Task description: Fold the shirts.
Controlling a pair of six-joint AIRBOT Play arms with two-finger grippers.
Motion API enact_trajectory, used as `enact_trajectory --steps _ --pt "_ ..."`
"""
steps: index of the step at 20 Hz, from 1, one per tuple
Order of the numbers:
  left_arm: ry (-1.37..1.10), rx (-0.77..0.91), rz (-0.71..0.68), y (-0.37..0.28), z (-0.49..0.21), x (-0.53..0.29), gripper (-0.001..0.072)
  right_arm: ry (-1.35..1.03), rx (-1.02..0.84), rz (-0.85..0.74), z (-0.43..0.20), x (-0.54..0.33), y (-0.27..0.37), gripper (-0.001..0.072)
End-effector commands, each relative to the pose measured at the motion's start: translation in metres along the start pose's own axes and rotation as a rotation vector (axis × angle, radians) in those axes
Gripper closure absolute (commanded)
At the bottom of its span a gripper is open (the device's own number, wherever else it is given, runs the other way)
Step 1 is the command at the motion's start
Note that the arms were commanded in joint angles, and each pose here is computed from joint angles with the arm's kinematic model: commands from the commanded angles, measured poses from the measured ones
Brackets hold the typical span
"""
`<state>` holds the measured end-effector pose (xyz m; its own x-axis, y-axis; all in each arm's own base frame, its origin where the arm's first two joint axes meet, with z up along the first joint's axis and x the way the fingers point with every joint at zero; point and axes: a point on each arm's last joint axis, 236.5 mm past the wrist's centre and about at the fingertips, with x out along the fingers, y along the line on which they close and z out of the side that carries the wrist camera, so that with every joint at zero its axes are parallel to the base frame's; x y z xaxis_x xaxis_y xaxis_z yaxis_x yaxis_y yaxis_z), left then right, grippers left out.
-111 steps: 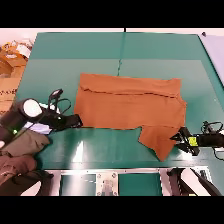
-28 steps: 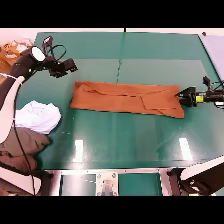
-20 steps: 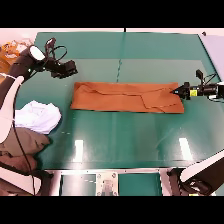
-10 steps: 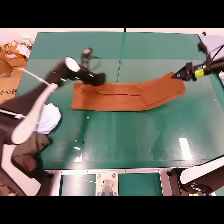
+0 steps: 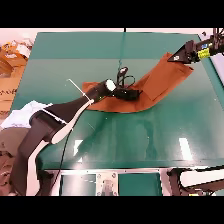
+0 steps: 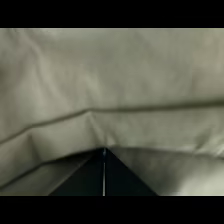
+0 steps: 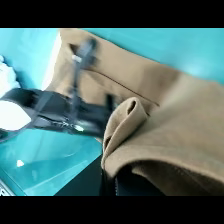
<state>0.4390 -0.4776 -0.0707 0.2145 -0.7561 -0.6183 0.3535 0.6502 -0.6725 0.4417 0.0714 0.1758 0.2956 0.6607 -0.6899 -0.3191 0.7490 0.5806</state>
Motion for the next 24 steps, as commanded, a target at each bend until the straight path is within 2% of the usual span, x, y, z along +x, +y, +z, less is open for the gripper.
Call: enact_trajectory --steps 1,6,11,15,19,20,22,23,24 --pt "0.075 0.01 -0.045 -0.007 -0.01 -0.003 0.0681 -0.006 -0.015 0.0 0.002 0.0 0.01 0.0694" --pt "0.146 0.102 -0.047 0.017 0.038 -0.105 0.0681 -0.002 0.005 0.013 0.003 0.005 0.018 0.0694" --pt "0.084 0.117 0.043 0.069 0.101 -0.246 0.0681 -0.02 -0.041 0.063 0.015 0.054 0.072 0.0694" --pt "-0.042 0.042 0.106 0.114 0.129 -0.326 0.0681 -0.075 -0.088 0.129 0.024 0.139 0.132 0.0694" --pt "-0.051 -0.008 0.128 0.141 0.125 -0.361 0.0681 -0.082 -0.11 0.19 0.003 0.271 0.19 0.0683" --pt "-0.047 -0.014 0.129 0.144 0.124 -0.364 0.0681 -0.085 -0.089 0.215 -0.009 0.307 0.204 0.0564" --pt "-0.041 -0.018 0.134 0.147 0.122 -0.367 0.0681 -0.089 -0.066 0.222 -0.033 0.364 0.217 0.0202" --pt "-0.041 -0.018 0.136 0.148 0.122 -0.367 0.0681 -0.088 -0.063 0.214 -0.04 0.378 0.216 0.019" --pt "-0.041 -0.018 0.136 0.148 0.122 -0.367 0.0681 -0.075 -0.051 0.212 -0.043 0.381 0.214 0.0228"
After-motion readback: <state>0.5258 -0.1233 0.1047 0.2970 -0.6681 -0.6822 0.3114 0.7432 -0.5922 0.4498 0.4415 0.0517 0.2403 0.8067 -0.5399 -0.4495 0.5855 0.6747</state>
